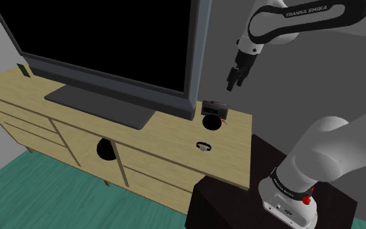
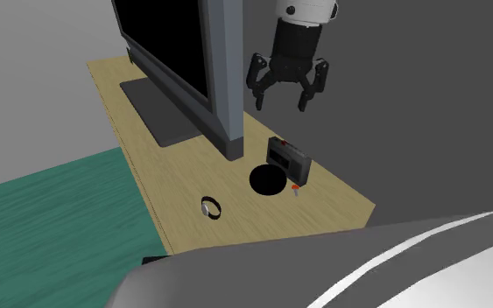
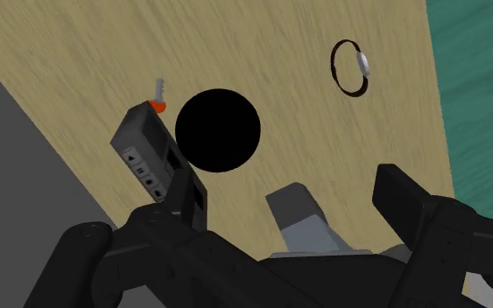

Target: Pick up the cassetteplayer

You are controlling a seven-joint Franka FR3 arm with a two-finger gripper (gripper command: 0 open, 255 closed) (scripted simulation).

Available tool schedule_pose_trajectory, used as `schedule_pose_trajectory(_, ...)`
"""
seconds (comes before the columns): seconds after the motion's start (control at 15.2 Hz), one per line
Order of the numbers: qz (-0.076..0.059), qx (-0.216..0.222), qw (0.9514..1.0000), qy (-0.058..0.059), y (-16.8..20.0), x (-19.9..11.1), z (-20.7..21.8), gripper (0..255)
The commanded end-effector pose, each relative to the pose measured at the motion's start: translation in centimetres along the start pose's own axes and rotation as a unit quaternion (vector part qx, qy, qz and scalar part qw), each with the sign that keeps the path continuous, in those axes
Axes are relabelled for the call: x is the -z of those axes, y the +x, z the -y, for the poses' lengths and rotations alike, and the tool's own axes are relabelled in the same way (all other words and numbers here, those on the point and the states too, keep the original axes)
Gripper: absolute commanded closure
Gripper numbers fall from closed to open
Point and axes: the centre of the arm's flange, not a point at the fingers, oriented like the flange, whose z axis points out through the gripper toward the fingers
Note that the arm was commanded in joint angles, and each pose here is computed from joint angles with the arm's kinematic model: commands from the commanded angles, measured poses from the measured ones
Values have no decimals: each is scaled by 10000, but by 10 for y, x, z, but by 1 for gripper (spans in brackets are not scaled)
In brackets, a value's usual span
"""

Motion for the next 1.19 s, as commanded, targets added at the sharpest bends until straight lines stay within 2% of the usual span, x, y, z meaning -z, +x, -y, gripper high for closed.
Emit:
schedule_pose_trajectory(0.0,8,263,9997,10,14,-19,-16,0)
schedule_pose_trajectory(0.46,64,1128,9936,69,66,-86,-56,0)
schedule_pose_trajectory(0.92,119,1984,9800,128,124,-154,-87,0)
schedule_pose_trajectory(1.12,121,2007,9795,130,126,-166,-89,0)
